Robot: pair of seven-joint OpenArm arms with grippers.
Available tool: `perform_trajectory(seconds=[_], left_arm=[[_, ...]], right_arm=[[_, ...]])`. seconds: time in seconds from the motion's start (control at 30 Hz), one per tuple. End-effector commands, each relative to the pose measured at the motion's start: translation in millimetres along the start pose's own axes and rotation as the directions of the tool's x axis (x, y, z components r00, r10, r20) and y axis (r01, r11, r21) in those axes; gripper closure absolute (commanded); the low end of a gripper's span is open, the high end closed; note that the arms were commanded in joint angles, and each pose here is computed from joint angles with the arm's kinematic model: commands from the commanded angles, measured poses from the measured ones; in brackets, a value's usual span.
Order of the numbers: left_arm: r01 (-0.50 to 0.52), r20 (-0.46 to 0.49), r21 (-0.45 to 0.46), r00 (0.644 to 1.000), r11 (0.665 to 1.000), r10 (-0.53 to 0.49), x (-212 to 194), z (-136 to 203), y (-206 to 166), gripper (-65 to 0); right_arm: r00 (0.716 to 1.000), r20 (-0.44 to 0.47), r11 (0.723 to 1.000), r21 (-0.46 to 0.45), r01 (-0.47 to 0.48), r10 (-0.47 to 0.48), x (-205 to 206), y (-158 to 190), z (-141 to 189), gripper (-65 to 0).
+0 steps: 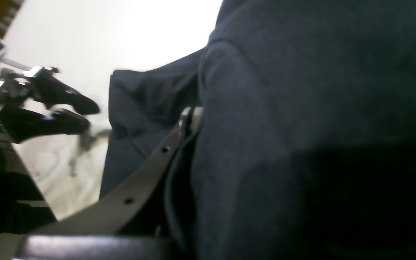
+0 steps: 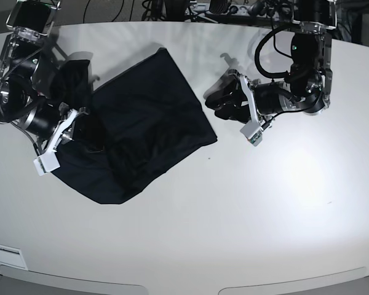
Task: Fold the T-shirt properly
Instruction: 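Lift the folded shirt with the right gripper and release with the left, then grasp the black shirt bundle with both grippers and gather it together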
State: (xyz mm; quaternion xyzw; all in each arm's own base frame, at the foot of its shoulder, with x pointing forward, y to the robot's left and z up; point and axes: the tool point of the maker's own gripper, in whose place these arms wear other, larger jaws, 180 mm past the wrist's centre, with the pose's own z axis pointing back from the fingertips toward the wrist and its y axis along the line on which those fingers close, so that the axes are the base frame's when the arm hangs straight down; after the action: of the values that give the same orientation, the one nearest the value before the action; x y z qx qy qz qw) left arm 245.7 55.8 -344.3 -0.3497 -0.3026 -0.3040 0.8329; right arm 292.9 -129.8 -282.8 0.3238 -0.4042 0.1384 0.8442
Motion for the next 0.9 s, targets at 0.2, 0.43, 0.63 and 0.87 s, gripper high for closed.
perform_trajectory(seconds=[0.2, 0.43, 0.63, 0.87], left_arm=[[0.024, 0.057, -0.011, 0.998, 1.0, -0.024, 17, 4, -2, -25.0], [0.024, 0.057, -0.01, 0.998, 1.0, -0.024, 17, 4, -2, -25.0], [0.024, 0.057, -0.01, 0.998, 1.0, -0.024, 17, 4, -2, -25.0], [0.043, 0.058, -0.008, 0.997, 0.999, -0.043, 20, 5, 0, -25.0]], right_arm=[[0.991, 0.133, 0.993, 0.114, -0.042, 0.027, 18, 36, -18, 0.0], [0.994, 0.111, 0.977, 0.21, -0.044, 0.021, 11, 68, -39, -16.9], [0.994, -0.007, 0.937, 0.333, -0.103, 0.111, -14, 107, -59, -40.7], [0.988, -0.021, 0.887, 0.444, -0.128, 0.153, -23, 142, -68, -40.7]])
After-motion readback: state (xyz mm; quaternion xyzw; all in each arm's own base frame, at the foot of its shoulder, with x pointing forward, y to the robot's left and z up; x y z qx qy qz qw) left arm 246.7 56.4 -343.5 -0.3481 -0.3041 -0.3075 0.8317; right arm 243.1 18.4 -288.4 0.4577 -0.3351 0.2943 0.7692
